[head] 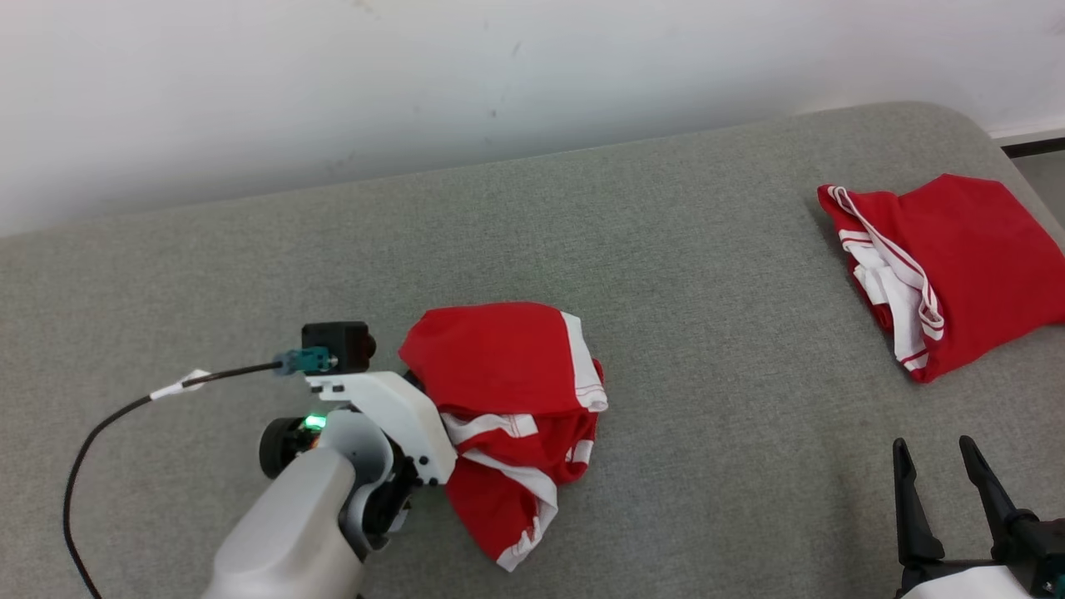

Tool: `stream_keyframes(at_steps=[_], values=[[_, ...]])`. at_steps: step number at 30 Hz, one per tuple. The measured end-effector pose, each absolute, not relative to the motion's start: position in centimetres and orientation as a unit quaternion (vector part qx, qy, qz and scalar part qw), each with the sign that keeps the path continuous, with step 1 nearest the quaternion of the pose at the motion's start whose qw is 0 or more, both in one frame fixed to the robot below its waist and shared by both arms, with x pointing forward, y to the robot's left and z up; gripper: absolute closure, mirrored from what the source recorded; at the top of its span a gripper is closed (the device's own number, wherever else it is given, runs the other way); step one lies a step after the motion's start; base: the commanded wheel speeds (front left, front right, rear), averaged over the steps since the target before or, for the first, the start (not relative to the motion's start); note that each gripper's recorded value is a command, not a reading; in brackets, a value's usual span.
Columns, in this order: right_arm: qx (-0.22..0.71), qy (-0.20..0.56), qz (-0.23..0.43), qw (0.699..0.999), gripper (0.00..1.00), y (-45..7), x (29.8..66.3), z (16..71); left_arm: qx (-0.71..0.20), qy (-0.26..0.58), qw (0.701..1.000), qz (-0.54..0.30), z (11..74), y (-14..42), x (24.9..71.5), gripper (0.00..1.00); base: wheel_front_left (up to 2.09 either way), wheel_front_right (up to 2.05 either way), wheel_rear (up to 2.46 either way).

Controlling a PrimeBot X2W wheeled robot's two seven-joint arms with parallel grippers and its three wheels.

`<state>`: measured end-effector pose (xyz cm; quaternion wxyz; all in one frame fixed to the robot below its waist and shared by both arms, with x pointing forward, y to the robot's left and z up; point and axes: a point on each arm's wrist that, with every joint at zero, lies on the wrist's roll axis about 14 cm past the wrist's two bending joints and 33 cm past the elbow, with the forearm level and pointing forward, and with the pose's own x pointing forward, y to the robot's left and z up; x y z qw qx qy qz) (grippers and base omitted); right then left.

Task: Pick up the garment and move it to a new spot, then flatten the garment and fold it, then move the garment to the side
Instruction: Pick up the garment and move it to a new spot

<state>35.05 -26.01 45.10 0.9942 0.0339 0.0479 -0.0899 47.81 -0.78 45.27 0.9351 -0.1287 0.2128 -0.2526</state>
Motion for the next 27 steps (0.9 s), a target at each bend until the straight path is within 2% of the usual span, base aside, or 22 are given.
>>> stream_keyframes(at_steps=[1,7,14,27], values=[[0.034,0.049,-0.090,0.994,0.00,-26.0,35.1,45.1,-0.124,0.213,0.937,-0.246,44.9,-0.3,48.0,0.00,0.00,0.00,0.00],[0.034,0.048,-0.089,0.994,0.00,-25.9,35.1,45.1,-0.090,0.191,0.952,-0.221,44.1,1.6,48.5,0.00,0.00,0.00,0.00],[0.036,0.035,-0.082,0.995,0.00,-25.5,35.1,45.9,-0.084,0.118,0.968,-0.206,46.6,2.9,48.4,0.00,0.00,0.00,0.00],[0.032,0.004,-0.074,0.997,0.00,-25.3,34.1,47.7,-0.056,0.030,0.989,-0.134,49.6,9.2,43.9,0.00,0.00,0.00,0.00]])
